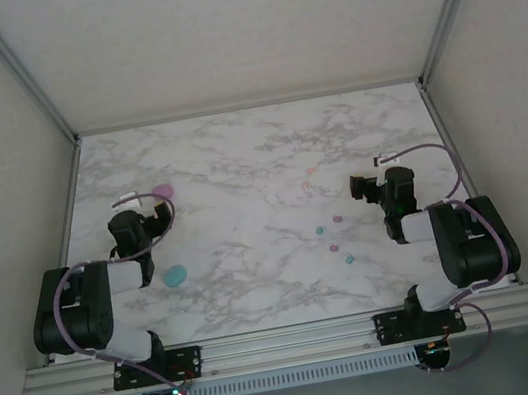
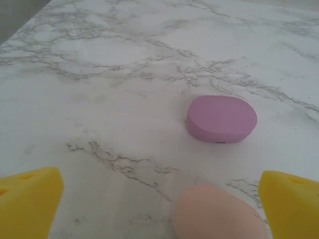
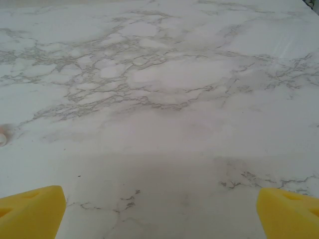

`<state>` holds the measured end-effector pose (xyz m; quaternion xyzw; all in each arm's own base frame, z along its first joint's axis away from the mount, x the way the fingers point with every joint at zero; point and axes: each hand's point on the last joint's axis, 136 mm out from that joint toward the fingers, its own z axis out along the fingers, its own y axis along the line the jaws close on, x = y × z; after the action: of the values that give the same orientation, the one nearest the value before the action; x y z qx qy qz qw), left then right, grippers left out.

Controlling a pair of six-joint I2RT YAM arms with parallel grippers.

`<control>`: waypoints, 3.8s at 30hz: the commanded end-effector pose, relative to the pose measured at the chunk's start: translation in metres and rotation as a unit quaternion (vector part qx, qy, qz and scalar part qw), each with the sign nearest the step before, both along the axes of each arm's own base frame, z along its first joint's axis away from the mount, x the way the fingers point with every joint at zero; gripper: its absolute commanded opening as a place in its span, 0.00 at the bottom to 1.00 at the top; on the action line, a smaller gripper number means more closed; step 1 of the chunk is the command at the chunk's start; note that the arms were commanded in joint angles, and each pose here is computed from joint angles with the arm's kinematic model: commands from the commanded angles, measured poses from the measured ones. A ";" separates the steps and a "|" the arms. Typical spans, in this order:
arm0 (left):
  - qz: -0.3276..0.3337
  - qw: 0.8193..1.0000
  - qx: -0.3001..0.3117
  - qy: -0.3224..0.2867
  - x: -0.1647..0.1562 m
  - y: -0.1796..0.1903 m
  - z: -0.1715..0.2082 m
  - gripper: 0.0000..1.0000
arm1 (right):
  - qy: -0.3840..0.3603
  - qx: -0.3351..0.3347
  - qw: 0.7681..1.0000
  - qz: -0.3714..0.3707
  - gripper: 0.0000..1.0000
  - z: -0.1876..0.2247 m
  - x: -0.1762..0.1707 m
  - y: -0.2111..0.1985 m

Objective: Insert the wireless bluetooth earbuds into the charging case

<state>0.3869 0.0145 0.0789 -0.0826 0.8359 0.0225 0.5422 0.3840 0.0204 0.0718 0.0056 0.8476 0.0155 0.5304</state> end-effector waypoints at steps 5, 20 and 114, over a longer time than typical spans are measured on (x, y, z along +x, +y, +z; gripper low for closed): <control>-0.014 1.000 0.003 -0.023 0.010 -0.006 0.012 1.00 | -0.022 -0.007 1.000 0.005 0.99 0.011 0.010 0.000; -0.014 1.000 0.003 -0.022 0.010 -0.006 0.011 1.00 | -0.021 -0.007 1.000 0.005 0.99 0.011 0.010 0.000; 0.129 0.860 -0.114 0.480 -0.167 -0.064 -0.063 0.77 | 0.292 0.289 0.908 0.087 0.99 0.111 -0.099 0.107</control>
<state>0.2282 -0.0551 0.0182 -0.2264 0.9720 0.0090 0.0626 0.2836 0.1280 0.1762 0.0884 0.9191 0.3121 0.2235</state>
